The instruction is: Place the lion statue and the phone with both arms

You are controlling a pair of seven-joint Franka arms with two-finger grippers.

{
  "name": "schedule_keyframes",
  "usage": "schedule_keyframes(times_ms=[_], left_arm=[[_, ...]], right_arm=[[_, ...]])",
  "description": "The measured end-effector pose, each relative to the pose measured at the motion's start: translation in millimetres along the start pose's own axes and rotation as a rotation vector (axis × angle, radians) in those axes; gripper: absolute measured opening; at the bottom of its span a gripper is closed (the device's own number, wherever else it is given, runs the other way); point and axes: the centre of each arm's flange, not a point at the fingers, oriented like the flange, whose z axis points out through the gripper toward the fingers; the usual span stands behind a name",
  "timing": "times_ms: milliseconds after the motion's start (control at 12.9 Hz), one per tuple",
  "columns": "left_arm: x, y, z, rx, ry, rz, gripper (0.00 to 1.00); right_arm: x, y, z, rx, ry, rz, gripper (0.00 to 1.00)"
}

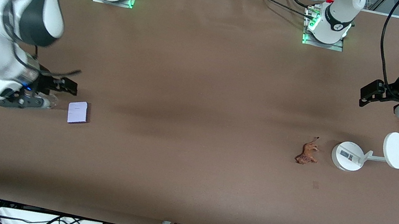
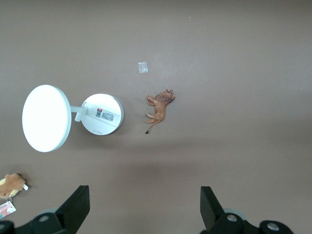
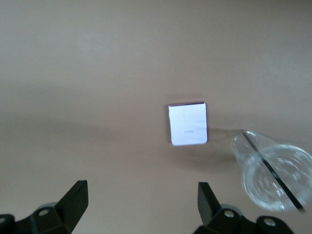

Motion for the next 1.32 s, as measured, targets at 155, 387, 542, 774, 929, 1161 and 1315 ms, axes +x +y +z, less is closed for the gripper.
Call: schedule_keyframes(times_ms=[155, 387, 542, 774, 929, 1161, 1315], left_arm=[[0, 0, 0, 0.001, -0.004, 0.0, 1.0], [-1, 0, 1, 0.001, -0.006, 0.0, 1.0], [-1, 0, 1, 0.001, -0.007, 0.001, 1.0], [-1, 0, 1, 0.002, -0.008, 0.001, 1.0], [-1, 0, 1, 0.002, -0.009, 0.001, 1.0], [-1, 0, 1, 0.002, -0.011, 0.001, 1.0], [-1, 0, 1, 0.002, -0.013, 0.001, 1.0]], right_arm=[[-4, -9, -50, -0.001, -0.005, -0.002, 1.0], [-12, -13, -101, -0.028, -0.013, -0.014, 1.0], [-17, -11, -132, -0.037, 0.018, -0.009, 1.0], [-20, -4, -141, -0.043, 0.014, 0.007, 1.0], [-18, -5, -135, -0.043, -0.003, 0.03, 1.0], [-17, -13, -132, -0.044, -0.011, 0.04, 1.0], [-17, -14, -132, -0.044, -0.012, 0.043, 1.0]])
